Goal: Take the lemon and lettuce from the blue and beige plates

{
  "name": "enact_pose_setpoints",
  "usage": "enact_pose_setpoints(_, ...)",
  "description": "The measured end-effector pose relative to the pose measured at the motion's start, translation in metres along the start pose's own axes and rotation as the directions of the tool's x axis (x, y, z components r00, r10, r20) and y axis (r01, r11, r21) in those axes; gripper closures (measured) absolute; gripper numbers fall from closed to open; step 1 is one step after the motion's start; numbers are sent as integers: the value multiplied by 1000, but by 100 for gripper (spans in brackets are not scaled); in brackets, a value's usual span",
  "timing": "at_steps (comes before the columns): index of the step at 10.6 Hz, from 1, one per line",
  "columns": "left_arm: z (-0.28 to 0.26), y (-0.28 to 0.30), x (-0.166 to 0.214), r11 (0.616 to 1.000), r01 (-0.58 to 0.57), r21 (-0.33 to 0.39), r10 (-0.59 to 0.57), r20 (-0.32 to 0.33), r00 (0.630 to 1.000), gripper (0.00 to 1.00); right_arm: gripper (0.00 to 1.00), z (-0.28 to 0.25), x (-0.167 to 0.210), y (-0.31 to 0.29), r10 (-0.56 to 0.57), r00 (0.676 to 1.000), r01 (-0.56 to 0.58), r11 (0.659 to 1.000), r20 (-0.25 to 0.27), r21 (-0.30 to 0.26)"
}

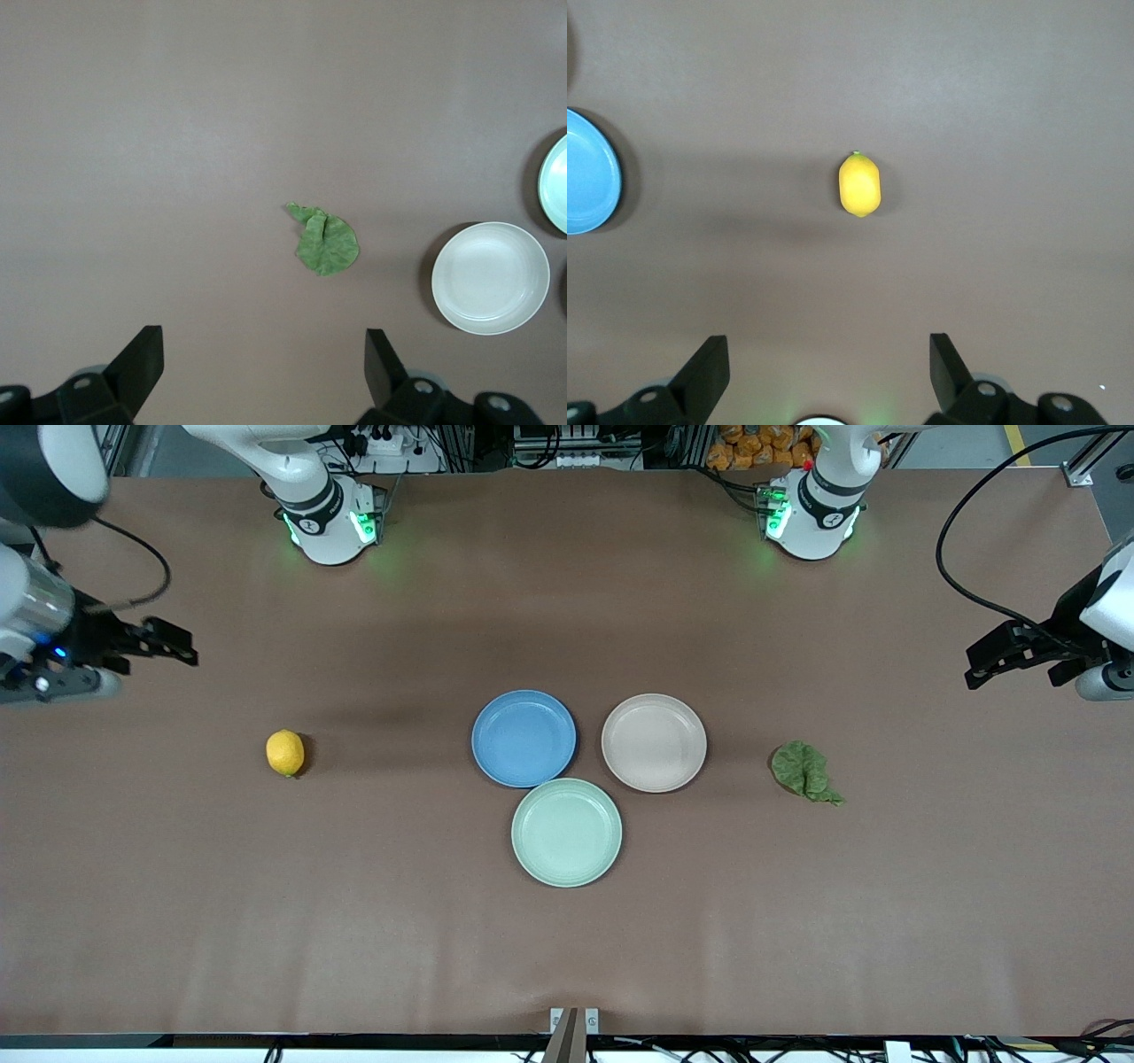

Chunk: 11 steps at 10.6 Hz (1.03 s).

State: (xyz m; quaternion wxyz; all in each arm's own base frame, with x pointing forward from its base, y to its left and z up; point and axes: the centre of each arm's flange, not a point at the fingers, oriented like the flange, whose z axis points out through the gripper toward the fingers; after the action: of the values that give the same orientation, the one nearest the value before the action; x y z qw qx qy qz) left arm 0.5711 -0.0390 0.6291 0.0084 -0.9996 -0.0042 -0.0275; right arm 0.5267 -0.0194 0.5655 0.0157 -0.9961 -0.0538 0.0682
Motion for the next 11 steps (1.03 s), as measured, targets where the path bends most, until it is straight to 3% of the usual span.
enact_pose_setpoints(4, 0, -2, 0, 1000, -1, 1, 1, 4, 1000, 0, 0, -59, -11, 5, 11, 999, -11, 1000, -53, -16)
enact_pose_setpoints(7, 1, -3, -1, 1000, 0, 1, 0, 9, 1000, 0, 0, -68, -15, 2, 9, 1000, -9, 1000, -13, -12)
enact_pose_setpoints(11, 1, -4, -1, 1000, 3, 2, -3, 17, 1000, 0, 0, -77, 5, 4, 18, 999, -19, 1000, -37, -23)
